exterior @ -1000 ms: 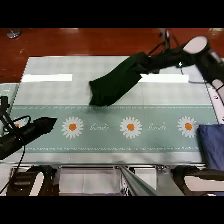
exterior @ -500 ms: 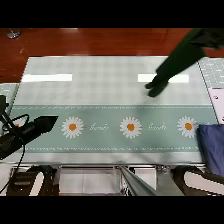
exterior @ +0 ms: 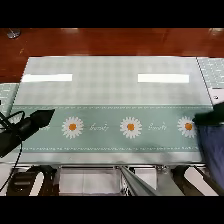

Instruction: Fold the shirts.

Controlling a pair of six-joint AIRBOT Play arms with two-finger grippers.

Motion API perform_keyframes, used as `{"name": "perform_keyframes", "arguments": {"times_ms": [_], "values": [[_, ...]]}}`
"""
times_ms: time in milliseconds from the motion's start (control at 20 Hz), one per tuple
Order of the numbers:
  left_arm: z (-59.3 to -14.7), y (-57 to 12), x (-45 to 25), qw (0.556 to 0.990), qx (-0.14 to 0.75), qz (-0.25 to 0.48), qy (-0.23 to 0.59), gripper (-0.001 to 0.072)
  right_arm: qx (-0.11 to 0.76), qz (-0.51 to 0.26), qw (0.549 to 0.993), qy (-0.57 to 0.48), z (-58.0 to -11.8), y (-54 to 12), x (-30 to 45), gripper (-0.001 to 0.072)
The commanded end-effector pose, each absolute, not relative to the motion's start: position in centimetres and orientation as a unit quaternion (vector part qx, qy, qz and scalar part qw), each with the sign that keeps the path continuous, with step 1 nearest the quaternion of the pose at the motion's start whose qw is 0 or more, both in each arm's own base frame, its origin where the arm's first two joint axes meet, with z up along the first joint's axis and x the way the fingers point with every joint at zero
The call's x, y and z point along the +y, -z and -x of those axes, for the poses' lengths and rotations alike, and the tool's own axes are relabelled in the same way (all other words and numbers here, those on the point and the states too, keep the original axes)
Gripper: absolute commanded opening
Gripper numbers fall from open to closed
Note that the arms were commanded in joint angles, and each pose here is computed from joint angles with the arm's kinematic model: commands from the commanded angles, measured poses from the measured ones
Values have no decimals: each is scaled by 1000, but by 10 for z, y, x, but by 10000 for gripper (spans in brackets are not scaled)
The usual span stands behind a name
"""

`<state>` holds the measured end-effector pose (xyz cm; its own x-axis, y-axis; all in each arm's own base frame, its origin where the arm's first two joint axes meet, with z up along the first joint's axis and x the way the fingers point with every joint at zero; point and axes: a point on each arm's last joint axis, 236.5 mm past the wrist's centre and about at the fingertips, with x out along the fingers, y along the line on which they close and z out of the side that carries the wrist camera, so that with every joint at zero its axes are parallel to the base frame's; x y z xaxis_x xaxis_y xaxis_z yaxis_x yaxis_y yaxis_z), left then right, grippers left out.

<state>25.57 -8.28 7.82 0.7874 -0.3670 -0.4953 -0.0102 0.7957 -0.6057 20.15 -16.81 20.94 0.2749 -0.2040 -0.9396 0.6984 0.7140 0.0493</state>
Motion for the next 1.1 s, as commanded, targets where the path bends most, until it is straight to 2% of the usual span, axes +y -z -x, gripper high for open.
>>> {"name": "perform_keyframes", "arguments": {"times_ms": [0,100,150,200,250,300,450,500,650,700,800,850,950,1000,1050], "values": [[-269,-94,-72,909,266,310,87,27,546,-271,667,428,-94,-166,-175,23],[-275,-102,-67,915,245,312,81,27,557,-288,631,456,-60,-139,-159,24],[-275,-102,-67,915,243,312,81,27,564,-287,605,483,-41,-128,-156,48],[-275,-101,-67,914,245,312,81,27,565,-285,578,516,-23,-120,-156,265],[-275,-99,-68,913,249,312,81,27,560,-284,575,524,-24,-116,-163,556],[-277,-99,-67,913,250,314,78,27,559,-287,594,502,-42,-115,-171,634],[-308,-129,-54,921,216,317,63,27,552,-334,646,408,-114,-127,-183,627],[-323,-146,-55,928,215,297,70,27,523,-362,680,366,-152,-140,-184,591],[-374,-215,-78,939,224,218,143,27,384,-439,802,130,-305,-212,-137,206],[-390,-239,-88,936,228,204,172,27,333,-432,838,26,-353,-247,-102,22],[-413,-274,-115,923,254,168,236,27,251,-373,887,-106,-414,-299,-30,23],[-420,-279,-129,913,279,140,264,26,242,-330,904,-127,-431,-302,3,23],[-428,-260,-145,901,328,92,268,25,305,-188,927,-111,-447,-251,42,23],[-433,-238,-146,903,350,64,243,25,370,-103,921,-72,-446,-206,41,23],[-436,-210,-141,901,379,47,205,25,443,-45,895,-12,-441,-158,29,23]]}}
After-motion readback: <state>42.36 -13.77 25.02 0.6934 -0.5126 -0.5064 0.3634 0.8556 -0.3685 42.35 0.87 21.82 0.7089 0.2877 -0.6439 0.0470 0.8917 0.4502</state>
